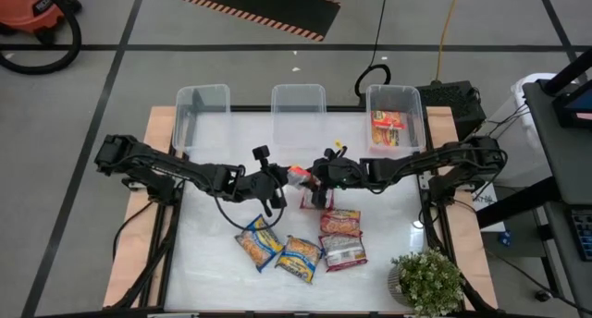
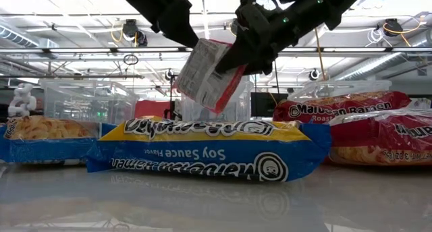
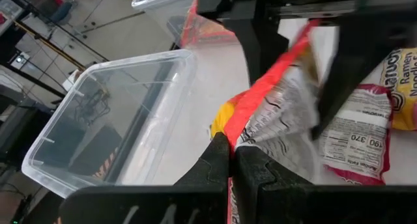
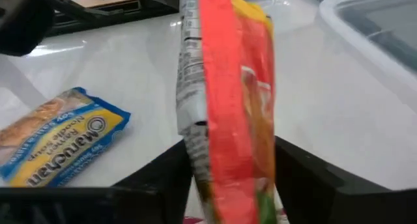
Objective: Sort Maruchan noodles
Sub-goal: Put the orange noodle pack into the right transparent bin
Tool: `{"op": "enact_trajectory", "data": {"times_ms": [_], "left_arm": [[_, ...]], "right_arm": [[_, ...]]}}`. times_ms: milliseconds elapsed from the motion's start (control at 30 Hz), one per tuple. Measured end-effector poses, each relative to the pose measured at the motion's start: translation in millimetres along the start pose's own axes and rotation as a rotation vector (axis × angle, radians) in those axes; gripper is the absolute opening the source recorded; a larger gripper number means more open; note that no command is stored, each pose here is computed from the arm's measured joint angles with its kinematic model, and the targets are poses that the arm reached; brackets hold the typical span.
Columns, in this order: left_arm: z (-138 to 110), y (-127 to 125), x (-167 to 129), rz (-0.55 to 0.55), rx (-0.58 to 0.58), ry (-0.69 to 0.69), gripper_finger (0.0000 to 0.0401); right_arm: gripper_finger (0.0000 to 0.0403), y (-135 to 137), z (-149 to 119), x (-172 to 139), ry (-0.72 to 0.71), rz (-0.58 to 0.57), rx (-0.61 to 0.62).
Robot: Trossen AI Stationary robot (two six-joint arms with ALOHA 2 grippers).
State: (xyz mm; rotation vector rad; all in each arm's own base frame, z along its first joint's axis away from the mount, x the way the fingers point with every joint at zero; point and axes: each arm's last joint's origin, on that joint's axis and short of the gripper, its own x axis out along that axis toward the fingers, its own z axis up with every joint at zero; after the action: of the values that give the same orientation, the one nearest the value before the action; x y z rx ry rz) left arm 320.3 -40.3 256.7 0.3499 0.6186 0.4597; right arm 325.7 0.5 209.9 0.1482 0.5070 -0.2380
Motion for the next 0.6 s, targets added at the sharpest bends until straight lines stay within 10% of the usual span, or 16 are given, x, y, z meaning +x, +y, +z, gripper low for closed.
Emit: {"op": "enact_trajectory", "data": {"times_ms": [300,600], "left_arm": [[0.4,0.2,-0.2,0.001,-0.014,-0.003,0.0020],[-3.7,-0.8,-7.0,-0.091,-0.116,0.043,0.0064]], "right_arm": [[0.0111,-0.2,1.6,-1.3,-0.009,0.000,-0.076],[0.0122,-0.2,-0.2,-1.4,0.005,0.004,-0.176]]}}
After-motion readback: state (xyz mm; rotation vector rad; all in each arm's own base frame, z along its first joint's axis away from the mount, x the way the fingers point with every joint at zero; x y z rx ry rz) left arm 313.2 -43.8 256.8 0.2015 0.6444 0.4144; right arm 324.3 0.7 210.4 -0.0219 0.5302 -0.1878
